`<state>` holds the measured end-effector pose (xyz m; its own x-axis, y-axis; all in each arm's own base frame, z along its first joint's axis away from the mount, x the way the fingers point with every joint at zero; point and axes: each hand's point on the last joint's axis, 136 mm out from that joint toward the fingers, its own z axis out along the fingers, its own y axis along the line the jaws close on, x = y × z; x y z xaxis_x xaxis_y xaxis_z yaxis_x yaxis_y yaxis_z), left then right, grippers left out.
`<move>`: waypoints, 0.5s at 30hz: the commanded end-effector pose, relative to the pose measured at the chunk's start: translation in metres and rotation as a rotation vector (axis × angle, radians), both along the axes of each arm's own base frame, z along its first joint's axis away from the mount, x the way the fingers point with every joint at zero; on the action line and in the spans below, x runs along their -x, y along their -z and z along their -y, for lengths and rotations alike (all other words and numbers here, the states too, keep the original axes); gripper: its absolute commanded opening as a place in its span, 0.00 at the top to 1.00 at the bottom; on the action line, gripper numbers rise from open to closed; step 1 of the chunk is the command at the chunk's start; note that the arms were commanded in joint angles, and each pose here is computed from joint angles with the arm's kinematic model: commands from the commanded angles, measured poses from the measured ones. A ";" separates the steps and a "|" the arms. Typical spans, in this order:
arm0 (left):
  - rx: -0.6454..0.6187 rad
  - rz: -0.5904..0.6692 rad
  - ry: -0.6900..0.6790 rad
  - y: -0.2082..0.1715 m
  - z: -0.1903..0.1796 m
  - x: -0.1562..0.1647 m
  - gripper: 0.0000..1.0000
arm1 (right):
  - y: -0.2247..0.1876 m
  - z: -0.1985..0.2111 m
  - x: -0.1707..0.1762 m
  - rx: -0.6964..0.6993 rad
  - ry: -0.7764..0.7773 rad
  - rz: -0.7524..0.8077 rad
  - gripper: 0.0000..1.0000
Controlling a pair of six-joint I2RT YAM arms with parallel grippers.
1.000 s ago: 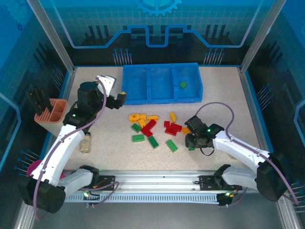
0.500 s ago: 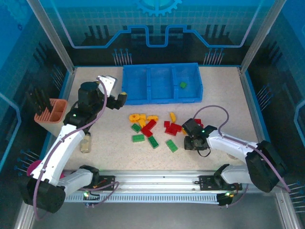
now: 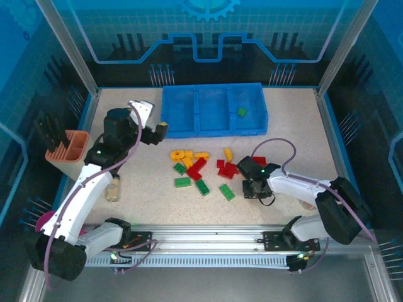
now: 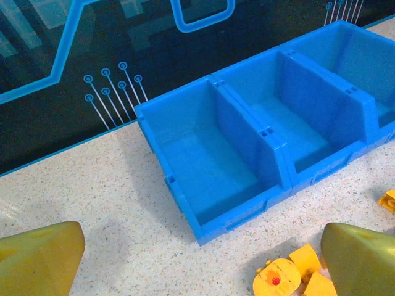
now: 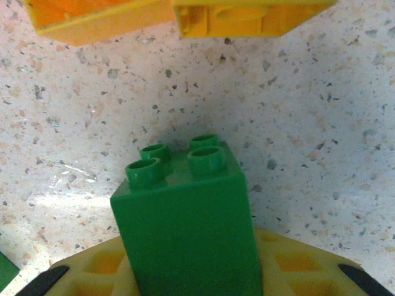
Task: Sort the legos into containers by color
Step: Pick up the lego from the bottom-center of the table.
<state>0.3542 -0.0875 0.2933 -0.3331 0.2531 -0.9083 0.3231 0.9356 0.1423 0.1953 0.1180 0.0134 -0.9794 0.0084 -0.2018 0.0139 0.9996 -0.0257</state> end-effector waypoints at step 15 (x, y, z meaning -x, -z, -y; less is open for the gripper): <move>-0.008 0.016 0.023 0.000 0.004 0.003 0.01 | -0.096 -0.005 -0.155 0.009 -0.177 0.292 0.69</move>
<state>0.3540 -0.0875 0.2917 -0.3362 0.2538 -0.9070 0.3236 0.9355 0.1419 0.3190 0.1307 0.0998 -0.8956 -0.0817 -0.4372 -0.0902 0.9959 -0.0014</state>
